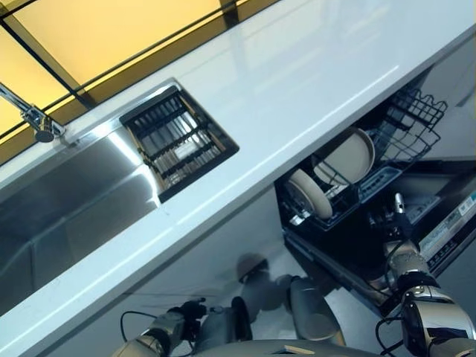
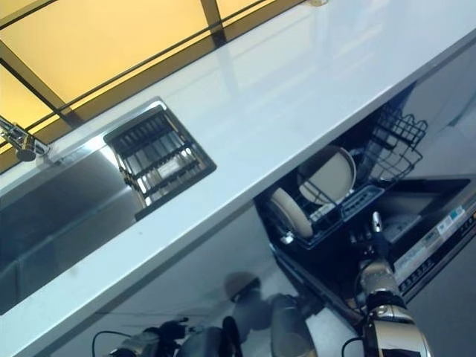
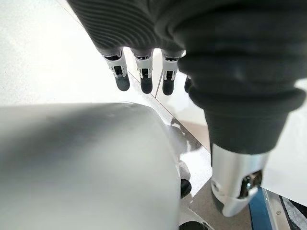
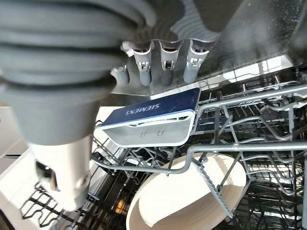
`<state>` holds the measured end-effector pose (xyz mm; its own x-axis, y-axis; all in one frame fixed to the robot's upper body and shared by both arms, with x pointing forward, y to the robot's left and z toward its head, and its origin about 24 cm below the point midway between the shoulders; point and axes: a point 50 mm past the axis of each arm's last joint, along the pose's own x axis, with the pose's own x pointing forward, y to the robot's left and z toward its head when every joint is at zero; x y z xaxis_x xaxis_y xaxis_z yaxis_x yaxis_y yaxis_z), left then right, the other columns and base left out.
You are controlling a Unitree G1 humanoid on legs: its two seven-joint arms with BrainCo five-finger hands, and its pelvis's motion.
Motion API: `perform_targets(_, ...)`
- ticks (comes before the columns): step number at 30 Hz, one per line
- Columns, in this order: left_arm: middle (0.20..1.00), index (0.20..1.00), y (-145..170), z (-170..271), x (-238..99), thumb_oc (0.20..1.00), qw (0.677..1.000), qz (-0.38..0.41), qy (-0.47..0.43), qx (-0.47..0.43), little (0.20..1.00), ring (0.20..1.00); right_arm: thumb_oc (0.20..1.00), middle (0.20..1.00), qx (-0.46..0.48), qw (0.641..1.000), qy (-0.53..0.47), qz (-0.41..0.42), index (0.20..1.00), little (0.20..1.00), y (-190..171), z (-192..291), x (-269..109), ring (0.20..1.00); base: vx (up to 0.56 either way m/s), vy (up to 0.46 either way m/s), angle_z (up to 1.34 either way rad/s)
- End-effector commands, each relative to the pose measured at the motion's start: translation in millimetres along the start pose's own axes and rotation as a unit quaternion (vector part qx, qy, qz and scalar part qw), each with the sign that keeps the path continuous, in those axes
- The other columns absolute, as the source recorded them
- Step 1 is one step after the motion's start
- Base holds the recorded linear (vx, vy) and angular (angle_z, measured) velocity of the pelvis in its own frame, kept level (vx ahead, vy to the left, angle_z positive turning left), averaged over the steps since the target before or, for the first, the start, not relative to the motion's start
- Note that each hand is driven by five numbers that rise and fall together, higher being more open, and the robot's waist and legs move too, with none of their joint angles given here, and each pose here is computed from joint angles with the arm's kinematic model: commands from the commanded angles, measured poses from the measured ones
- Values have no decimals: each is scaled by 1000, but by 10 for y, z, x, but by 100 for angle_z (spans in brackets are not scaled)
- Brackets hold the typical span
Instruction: Pick up plates and place into dishwasher.
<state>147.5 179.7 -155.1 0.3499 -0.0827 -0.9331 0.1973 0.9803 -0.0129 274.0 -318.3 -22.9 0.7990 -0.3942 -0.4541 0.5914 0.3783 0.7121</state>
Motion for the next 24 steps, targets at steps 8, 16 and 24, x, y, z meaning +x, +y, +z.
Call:
perform_targets(8,1000,1000,86,142,-6,1000,1000,18,-4,10,1000,1000,1000,1000,-20,999,-1,26,1000,1000,463,-38,109,1000,0,-43,7)
perform_targets(16,1000,1000,65,199,-4,1000,1000,20,-11,-5,1000,1000,1000,1000,-54,998,-13,9,1000,1000,645,-28,134,1000,46,21,0)
perform_targets(24,1000,1000,122,406,-22,1000,999,31,-31,4,1000,1000,1000,1000,20,999,-27,26,1000,1000,997,61,163,1000,-73,8,10)
